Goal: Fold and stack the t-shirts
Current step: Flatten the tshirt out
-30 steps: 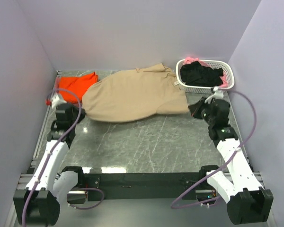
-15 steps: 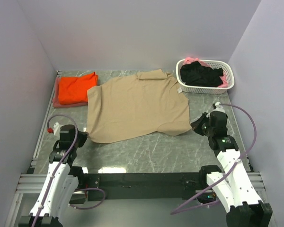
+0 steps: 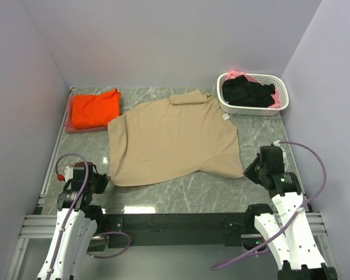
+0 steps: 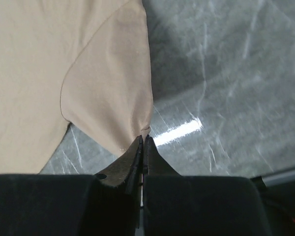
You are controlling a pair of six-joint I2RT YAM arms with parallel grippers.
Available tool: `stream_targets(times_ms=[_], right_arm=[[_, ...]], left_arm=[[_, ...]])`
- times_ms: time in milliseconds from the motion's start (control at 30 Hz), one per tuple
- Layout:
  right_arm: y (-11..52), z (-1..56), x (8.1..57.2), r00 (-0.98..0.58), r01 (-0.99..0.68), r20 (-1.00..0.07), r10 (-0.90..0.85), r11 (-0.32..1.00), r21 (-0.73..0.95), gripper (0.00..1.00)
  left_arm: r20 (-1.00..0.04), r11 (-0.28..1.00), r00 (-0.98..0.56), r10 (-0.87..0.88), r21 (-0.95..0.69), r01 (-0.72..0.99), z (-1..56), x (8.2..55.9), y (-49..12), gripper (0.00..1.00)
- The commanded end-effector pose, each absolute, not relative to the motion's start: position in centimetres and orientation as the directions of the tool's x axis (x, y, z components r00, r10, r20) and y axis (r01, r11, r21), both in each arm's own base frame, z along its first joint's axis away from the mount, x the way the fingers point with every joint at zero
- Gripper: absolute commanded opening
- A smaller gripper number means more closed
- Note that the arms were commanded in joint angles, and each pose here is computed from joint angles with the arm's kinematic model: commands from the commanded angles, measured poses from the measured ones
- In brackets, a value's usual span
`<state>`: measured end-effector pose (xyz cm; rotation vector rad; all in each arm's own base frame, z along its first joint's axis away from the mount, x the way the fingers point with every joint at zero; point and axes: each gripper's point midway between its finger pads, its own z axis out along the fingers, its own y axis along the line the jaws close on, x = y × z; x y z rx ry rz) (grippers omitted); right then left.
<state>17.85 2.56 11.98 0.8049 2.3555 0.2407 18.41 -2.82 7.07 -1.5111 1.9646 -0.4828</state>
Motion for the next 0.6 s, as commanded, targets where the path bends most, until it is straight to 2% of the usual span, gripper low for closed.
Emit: stream_targets(times_ms=[0,67,167,233,467,567], right_arm=[[0.7,14.4,15.9,-0.568,0.568,-0.531,0.629,0.766,0.300,0.00],[0.0,15.0,15.0,-0.566,0.588,-0.540,0.623,0.764,0.265,0.00],[-0.1,15.1,14.1,-0.579,0.597,-0.528,0.621,0.764,0.244,0.00],[-0.2,14.8,13.7,-0.586,0.602,-0.521,0.620,0.764,0.233,0.00],[0.7,12.3,12.9,-0.648,0.590,-0.453,0.613,0.779,0.211,0.00],[0.2,12.3,12.6,-0.647,0.600,-0.459,0.609,0.778,0.186,0.00]], left_arm=[[-0.206,0.204,-0.095,-0.974,-0.616,-0.760,9.3,17.6,-2.5,0.01],[-0.220,0.198,-0.077,-0.973,-0.606,-0.770,10.4,16.8,-2.1,0.01],[-0.182,0.185,-0.090,-0.979,-0.623,-0.760,11.2,16.1,-2.8,0.01],[-0.152,0.189,-0.120,-0.981,-0.614,-0.766,10.3,15.6,-3.5,0.01],[-0.150,0.184,-0.116,-0.982,-0.613,-0.768,9.6,15.3,-3.4,0.00],[-0.135,0.210,-0.161,-0.978,-0.606,-0.768,9.3,15.2,-4.1,0.00]])
